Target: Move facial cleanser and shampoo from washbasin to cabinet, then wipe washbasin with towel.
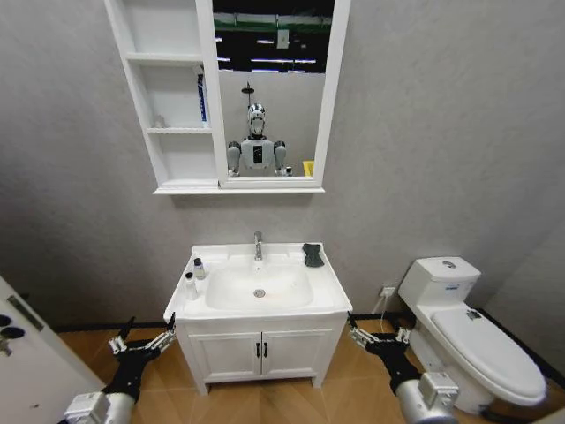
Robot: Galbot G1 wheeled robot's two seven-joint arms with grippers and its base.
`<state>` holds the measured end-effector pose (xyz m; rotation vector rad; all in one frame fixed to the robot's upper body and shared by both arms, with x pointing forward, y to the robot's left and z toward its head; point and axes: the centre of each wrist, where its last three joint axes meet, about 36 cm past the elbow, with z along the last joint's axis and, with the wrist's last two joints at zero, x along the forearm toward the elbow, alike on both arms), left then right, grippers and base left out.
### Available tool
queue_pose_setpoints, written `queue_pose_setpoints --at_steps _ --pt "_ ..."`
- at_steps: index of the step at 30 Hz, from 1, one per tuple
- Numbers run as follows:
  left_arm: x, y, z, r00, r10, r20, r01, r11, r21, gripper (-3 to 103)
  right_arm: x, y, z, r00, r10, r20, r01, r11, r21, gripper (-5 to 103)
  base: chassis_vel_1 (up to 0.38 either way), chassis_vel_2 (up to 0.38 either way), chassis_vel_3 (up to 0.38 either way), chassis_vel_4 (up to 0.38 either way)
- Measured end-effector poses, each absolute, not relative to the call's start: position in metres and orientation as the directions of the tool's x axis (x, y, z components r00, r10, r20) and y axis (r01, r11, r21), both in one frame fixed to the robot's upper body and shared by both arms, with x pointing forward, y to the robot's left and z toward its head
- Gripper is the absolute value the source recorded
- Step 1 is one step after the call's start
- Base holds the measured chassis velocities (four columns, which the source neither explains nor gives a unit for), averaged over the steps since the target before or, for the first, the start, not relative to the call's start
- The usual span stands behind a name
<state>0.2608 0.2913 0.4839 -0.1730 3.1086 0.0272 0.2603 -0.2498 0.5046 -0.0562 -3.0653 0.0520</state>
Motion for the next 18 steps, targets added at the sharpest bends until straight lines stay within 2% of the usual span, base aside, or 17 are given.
queue_pose_setpoints --at_steps 8,12,18 --pt "0.265 0.287 0.482 -0.994 -0.108 -0.033 -0.109 0.994 0.018 100 0.267 -0.248 0.498 -0.998 0.048 0.044 0.046 0.997 -0.056 100 -0.293 0.285 0.288 -0.292" --pt "0.269 0.283 0.478 -0.992 -0.118 -0.040 -0.119 0.993 0.027 100 0.267 -0.249 0.496 -0.998 0.063 0.031 0.061 0.996 -0.067 100 -0.185 0.178 0.103 -0.066" --pt "0.277 0.279 0.466 -0.990 -0.139 -0.037 -0.141 0.989 0.051 100 0.265 -0.251 0.497 -0.996 0.088 0.030 0.086 0.994 -0.067 100 -0.031 0.010 -0.010 -0.010"
